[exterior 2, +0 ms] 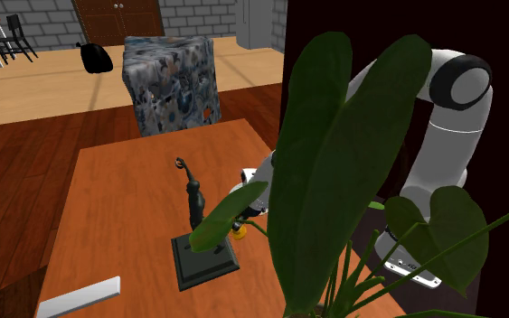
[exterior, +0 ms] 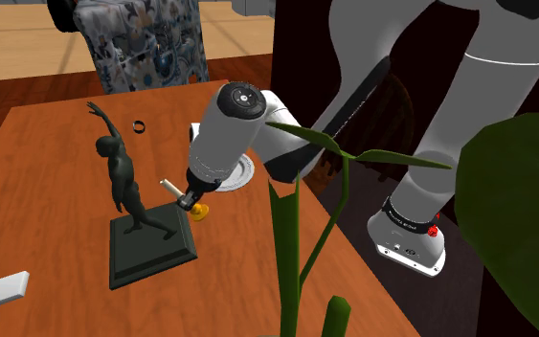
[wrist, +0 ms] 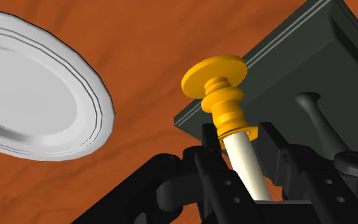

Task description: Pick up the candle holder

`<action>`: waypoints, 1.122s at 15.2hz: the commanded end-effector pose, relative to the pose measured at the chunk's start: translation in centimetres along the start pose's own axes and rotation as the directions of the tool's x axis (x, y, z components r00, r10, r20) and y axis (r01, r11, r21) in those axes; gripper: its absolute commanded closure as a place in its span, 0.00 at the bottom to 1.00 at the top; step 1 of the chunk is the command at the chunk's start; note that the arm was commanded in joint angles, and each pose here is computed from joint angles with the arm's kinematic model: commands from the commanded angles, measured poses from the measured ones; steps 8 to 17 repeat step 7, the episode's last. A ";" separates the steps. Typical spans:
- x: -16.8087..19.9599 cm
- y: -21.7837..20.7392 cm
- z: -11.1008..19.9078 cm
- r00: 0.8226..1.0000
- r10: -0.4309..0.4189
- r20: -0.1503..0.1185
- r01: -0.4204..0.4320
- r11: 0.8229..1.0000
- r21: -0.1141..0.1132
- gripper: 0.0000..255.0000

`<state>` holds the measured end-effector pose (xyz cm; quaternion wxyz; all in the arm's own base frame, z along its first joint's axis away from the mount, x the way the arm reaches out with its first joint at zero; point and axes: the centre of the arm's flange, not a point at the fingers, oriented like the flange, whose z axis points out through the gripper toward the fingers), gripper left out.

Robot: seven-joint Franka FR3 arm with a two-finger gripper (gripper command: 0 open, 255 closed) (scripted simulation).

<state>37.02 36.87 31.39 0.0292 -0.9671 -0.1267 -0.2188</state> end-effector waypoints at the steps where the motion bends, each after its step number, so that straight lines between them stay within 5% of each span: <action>1: 0.4 0.0 -1.0 1.000 0.001 0.001 -0.001 1.000 0.000 1.00; 17: 1.3 0.0 -3.0 1.000 0.001 0.001 -0.001 1.000 0.000 1.00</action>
